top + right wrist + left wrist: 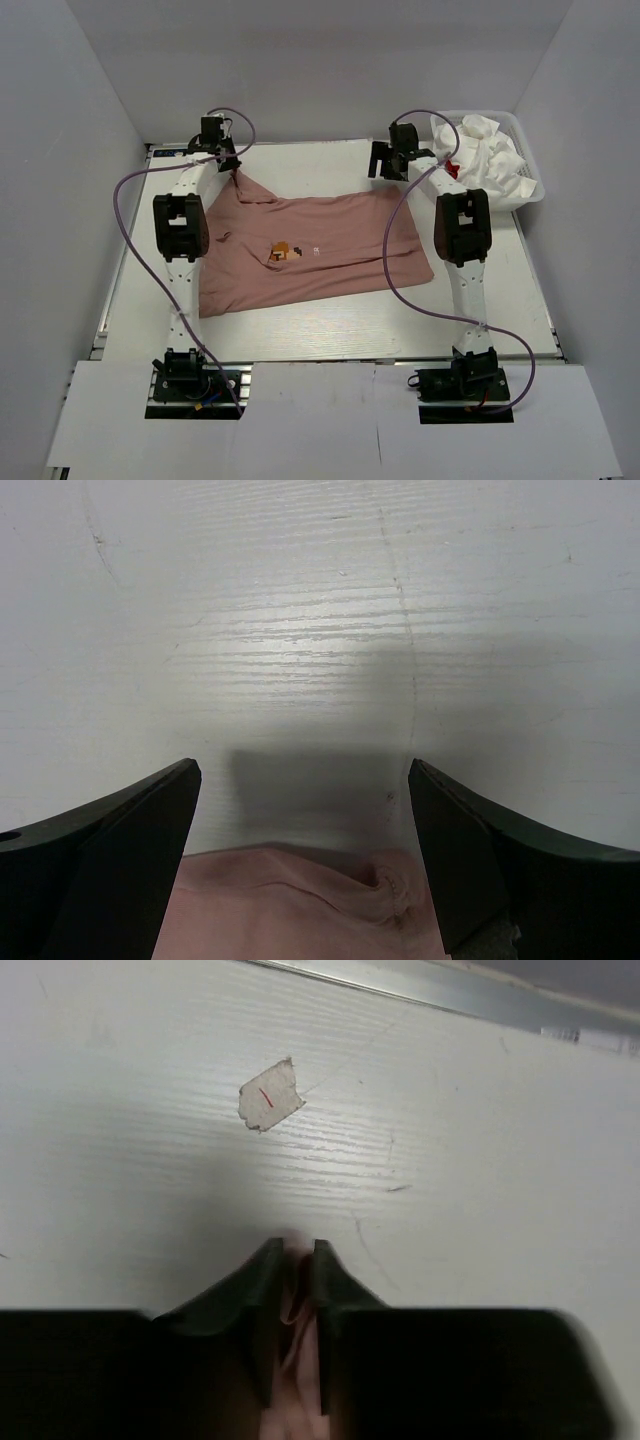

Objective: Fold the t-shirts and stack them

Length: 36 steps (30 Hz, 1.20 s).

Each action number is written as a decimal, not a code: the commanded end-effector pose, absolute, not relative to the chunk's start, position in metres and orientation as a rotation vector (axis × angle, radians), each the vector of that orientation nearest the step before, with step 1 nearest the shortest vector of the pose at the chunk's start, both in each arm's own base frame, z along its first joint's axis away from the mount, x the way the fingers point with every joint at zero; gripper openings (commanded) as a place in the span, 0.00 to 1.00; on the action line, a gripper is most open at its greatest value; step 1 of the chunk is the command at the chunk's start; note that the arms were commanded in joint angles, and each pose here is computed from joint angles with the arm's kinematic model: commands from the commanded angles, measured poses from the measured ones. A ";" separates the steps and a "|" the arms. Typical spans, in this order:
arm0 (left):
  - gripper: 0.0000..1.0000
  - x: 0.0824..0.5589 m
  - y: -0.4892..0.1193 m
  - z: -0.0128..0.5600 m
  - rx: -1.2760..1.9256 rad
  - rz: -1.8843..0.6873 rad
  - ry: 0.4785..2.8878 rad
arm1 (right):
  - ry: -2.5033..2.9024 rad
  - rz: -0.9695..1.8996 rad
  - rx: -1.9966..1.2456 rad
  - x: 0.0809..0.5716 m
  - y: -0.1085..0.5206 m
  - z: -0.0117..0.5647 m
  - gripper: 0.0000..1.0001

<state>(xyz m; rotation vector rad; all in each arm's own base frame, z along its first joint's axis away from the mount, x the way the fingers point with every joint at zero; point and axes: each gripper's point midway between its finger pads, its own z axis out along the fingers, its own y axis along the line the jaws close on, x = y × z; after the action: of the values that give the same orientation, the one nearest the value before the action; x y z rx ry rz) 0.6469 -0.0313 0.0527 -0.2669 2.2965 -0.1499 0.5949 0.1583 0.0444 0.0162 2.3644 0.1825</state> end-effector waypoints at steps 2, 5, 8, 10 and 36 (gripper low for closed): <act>0.00 0.662 -0.026 0.074 -0.283 -0.123 2.216 | 2.313 0.215 -0.013 0.606 0.166 0.055 0.87; 0.00 0.661 -0.017 0.076 -0.320 -0.072 2.206 | 2.343 0.152 0.032 0.601 0.157 0.048 0.86; 0.00 0.654 -0.019 0.093 -0.312 -0.088 2.193 | 2.383 0.082 0.064 0.590 0.143 0.037 0.86; 0.00 0.645 -0.021 0.102 -0.307 -0.099 2.192 | 2.423 0.055 0.069 0.579 0.139 0.028 0.84; 0.00 0.425 -0.029 0.135 -0.595 -0.248 2.243 | 2.228 0.187 -0.035 0.492 0.148 0.120 0.00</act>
<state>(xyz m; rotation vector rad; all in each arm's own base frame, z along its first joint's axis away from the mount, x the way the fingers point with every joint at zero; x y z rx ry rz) 0.4505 -0.0255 0.1346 -0.5175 2.2422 -0.2077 0.4932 0.1458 0.0951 -0.0128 2.3290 0.1719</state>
